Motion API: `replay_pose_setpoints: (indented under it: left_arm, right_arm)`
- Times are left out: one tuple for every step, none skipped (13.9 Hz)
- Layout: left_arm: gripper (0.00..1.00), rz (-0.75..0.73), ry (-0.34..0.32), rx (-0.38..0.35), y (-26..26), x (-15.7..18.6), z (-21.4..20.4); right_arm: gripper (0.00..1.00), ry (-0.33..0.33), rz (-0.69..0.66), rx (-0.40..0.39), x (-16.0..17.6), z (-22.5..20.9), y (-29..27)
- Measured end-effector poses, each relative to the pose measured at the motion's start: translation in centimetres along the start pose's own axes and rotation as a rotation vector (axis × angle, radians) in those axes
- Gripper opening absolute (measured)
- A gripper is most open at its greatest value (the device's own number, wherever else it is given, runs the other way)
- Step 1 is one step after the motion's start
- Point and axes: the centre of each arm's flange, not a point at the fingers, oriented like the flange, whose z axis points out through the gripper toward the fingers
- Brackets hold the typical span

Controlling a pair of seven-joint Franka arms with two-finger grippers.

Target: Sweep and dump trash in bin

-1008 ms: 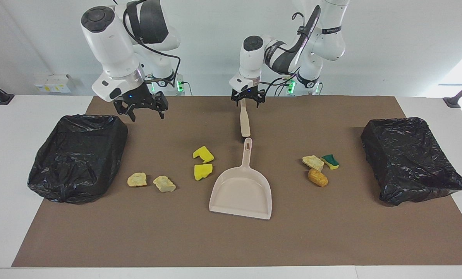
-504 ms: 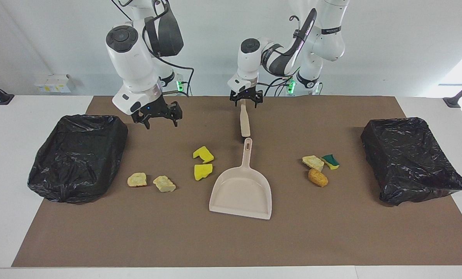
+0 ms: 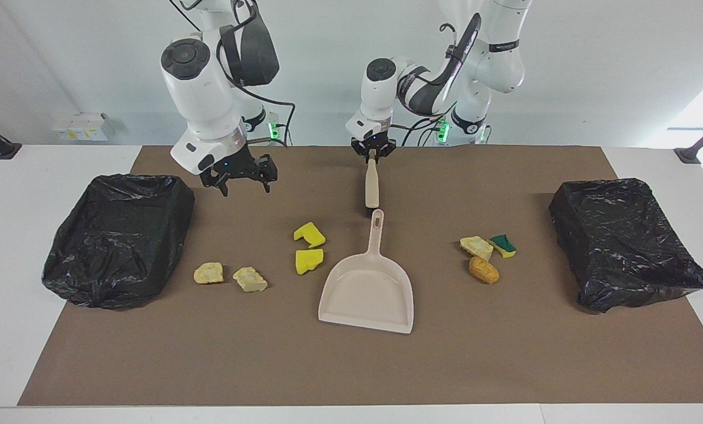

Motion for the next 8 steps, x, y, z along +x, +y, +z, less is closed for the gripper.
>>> replay_pose_setpoints:
  left_arm:
    - [0.26, -0.001, 0.000, 0.000, 0.0, 0.0, 0.0]
    - [0.26, -0.003, 0.000, 0.000, 0.0, 0.0, 0.0]
    - [0.26, -0.004, 0.000, -0.001, 0.0, 0.0, 0.0]
    - [0.26, -0.005, -0.001, -0.001, 0.0, 0.0, 0.0]
    - [0.26, -0.005, -0.001, -0.001, 0.0, 0.0, 0.0]
    - [0.26, -0.006, -0.001, -0.001, 0.0, 0.0, 0.0]
    - [0.26, -0.006, -0.001, -0.001, 0.0, 0.0, 0.0]
    - [0.26, -0.006, -0.001, -0.001, 0.0, 0.0, 0.0]
  right_arm:
    - [1.00, 0.000, 0.000, 0.000, 0.0, 0.0, 0.0]
    - [1.00, 0.001, 0.000, 0.000, 0.0, 0.0, 0.0]
    - [1.00, 0.003, -0.001, 0.000, 0.0, -0.1, 0.0]
    - [1.00, 0.006, -0.001, 0.001, 0.0, -0.3, -0.1]
    - [1.00, 0.011, -0.002, 0.003, 0.1, -0.4, -0.2]
    - [1.00, 0.019, 0.000, 0.006, 0.2, -0.4, -0.5]
    - [1.00, 0.027, 0.014, 0.009, 0.3, -0.2, -1.1]
    - [1.00, 0.035, 0.029, 0.011, 0.5, 0.1, -1.8]
